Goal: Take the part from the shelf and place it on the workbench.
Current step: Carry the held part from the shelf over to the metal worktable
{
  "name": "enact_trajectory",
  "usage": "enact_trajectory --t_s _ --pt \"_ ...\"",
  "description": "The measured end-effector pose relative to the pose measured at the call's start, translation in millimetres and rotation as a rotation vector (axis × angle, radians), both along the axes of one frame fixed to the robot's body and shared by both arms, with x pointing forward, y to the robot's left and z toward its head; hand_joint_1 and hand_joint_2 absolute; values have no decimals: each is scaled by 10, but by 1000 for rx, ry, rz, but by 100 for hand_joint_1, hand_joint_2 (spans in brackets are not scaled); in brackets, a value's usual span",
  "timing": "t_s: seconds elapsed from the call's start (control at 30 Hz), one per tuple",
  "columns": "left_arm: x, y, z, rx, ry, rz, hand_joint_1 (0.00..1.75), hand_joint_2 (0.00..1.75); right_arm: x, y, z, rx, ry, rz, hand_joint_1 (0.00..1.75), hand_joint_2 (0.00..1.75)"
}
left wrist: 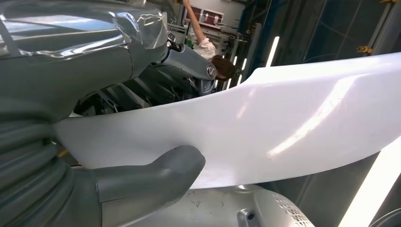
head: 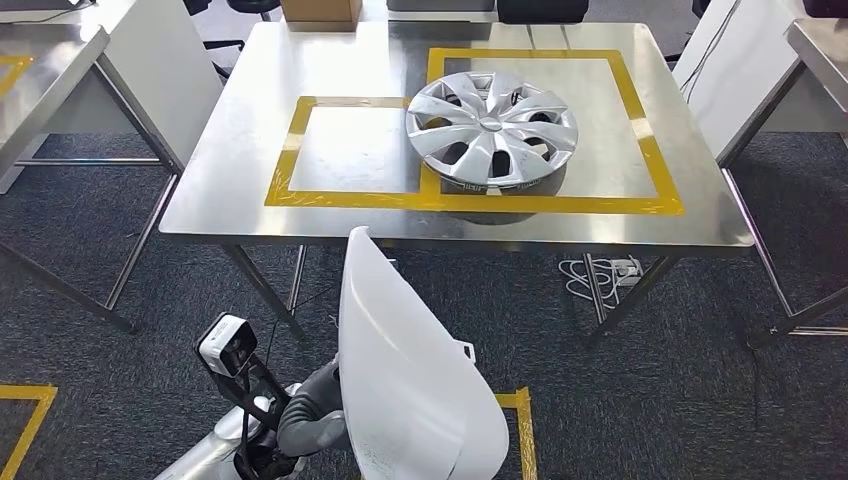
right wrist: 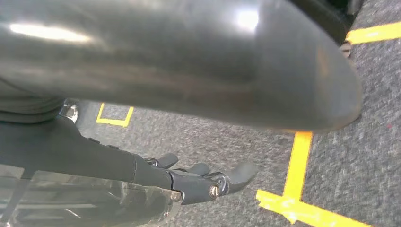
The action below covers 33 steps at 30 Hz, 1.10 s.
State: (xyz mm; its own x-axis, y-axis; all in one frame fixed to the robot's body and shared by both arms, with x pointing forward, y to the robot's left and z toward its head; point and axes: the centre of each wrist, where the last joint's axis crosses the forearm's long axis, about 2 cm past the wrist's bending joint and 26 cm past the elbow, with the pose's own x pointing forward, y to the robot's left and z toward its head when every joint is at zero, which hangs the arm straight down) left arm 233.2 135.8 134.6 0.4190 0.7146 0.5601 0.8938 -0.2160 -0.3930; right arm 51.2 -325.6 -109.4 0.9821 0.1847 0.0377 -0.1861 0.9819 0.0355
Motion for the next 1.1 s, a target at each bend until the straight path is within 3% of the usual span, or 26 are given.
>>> enact_trajectory --t_s 0.67,1.1 --pt "77 -48 94 -33 -24 2 175 175 109 35 13 3 -20 1 0 0" --pt "79 -86 106 -36 -27 -12 175 175 50 5 6 0 -12 -8 0 0"
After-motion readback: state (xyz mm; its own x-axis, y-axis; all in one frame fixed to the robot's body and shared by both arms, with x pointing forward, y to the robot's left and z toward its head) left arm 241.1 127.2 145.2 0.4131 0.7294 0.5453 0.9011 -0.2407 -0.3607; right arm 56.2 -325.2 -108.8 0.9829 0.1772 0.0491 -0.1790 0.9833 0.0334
